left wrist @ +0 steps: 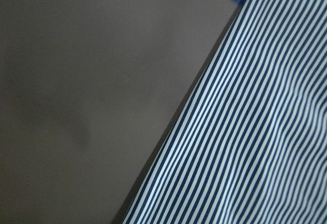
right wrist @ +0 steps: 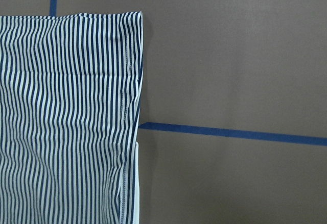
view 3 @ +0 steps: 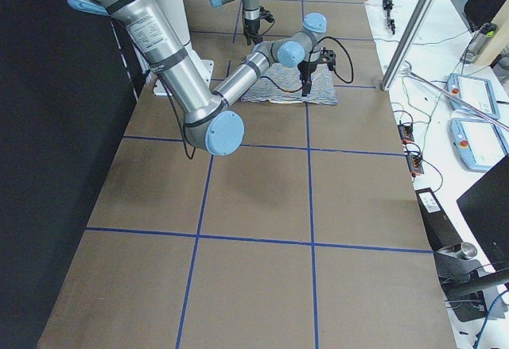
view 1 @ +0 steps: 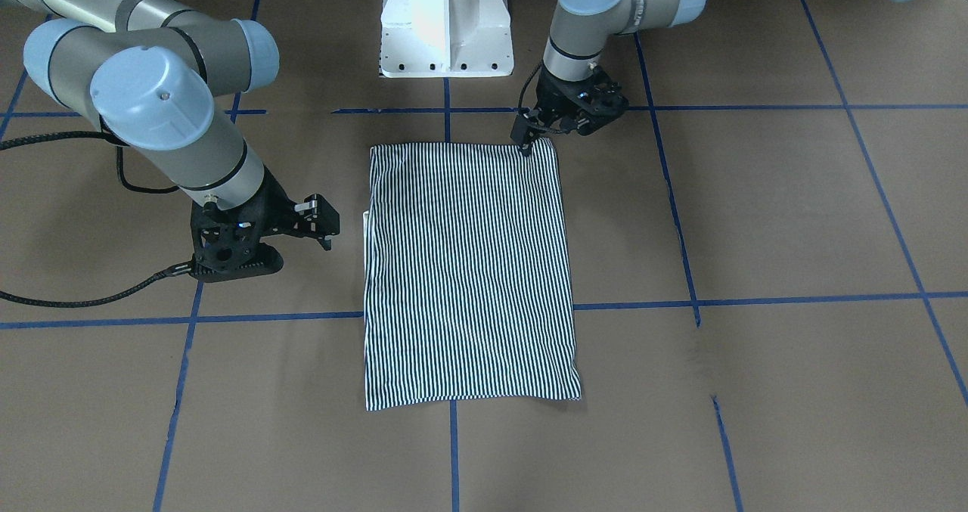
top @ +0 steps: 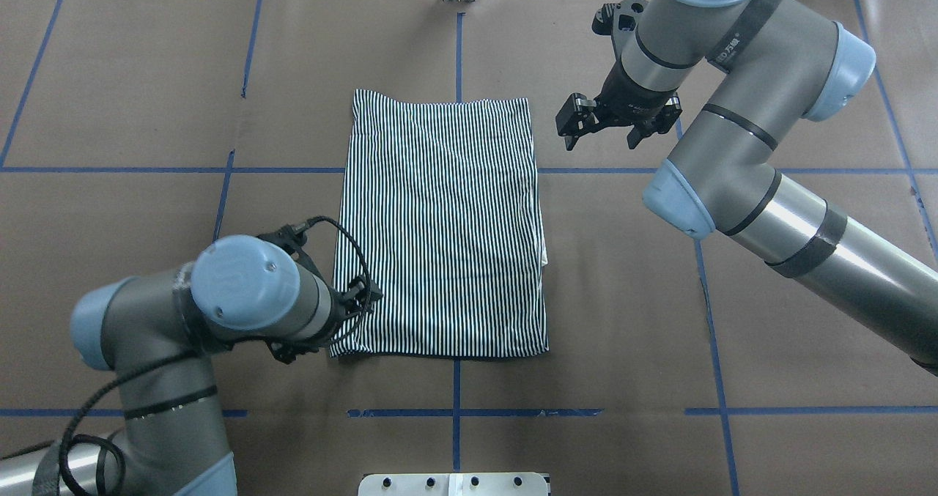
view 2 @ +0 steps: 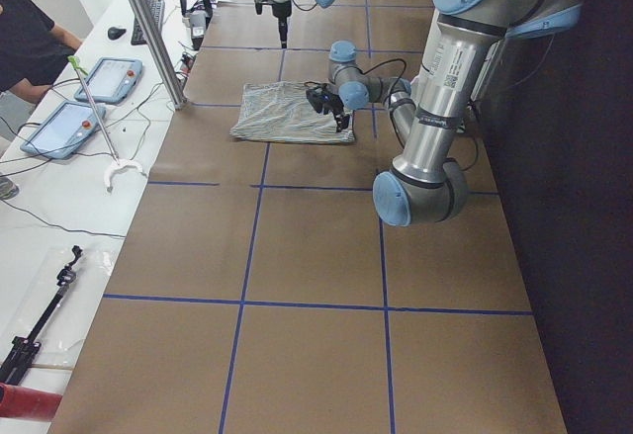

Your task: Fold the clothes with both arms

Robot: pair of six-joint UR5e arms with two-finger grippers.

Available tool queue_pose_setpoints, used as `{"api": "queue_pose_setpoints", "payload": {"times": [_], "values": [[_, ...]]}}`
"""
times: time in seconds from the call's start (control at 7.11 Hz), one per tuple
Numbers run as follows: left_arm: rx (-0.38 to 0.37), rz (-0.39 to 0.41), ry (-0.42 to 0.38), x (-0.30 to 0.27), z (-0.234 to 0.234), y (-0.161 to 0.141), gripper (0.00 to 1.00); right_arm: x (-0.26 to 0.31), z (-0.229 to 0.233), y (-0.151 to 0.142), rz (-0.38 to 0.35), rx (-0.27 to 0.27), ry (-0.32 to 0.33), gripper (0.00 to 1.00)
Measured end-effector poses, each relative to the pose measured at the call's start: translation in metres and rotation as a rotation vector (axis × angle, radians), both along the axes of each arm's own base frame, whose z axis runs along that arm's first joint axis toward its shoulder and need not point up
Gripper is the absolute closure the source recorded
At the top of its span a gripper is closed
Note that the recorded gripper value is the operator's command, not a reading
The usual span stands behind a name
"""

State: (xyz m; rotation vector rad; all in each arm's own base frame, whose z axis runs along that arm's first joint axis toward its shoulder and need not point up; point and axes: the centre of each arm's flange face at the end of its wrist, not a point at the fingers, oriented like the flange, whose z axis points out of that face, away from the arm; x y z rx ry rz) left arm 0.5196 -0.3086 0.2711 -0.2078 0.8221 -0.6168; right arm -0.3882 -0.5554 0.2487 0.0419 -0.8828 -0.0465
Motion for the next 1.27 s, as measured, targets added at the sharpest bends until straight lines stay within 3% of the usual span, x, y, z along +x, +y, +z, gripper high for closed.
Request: {"api": "queue_pose_setpoints", "payload": {"times": [0.28,0.7,0.98,1.13,1.27], "values": [[-0.023,-0.041,-0.067,0.033,0.015,0.02,0.03,0.001,-0.009,0.009,0.014,-0.024,-0.022,0.0],[-0.005,-0.084,-0.075,0.028,0.015,0.004,0.07,0.0,-0.011,0.01,0.017,-0.026,-0.026,0.0],[-0.005,-0.09,-0.082,0.028,0.018,0.0,0.2,-0.002,-0.012,0.011,0.015,-0.025,-0.027,0.0],[-0.006,-0.089,-0.085,0.029,0.019,0.0,0.32,-0.002,-0.012,0.011,0.015,-0.026,-0.026,0.0],[-0.007,-0.088,-0.086,0.029,0.019,0.0,0.57,-0.002,-0.012,0.012,0.015,-0.026,-0.025,0.0]]}}
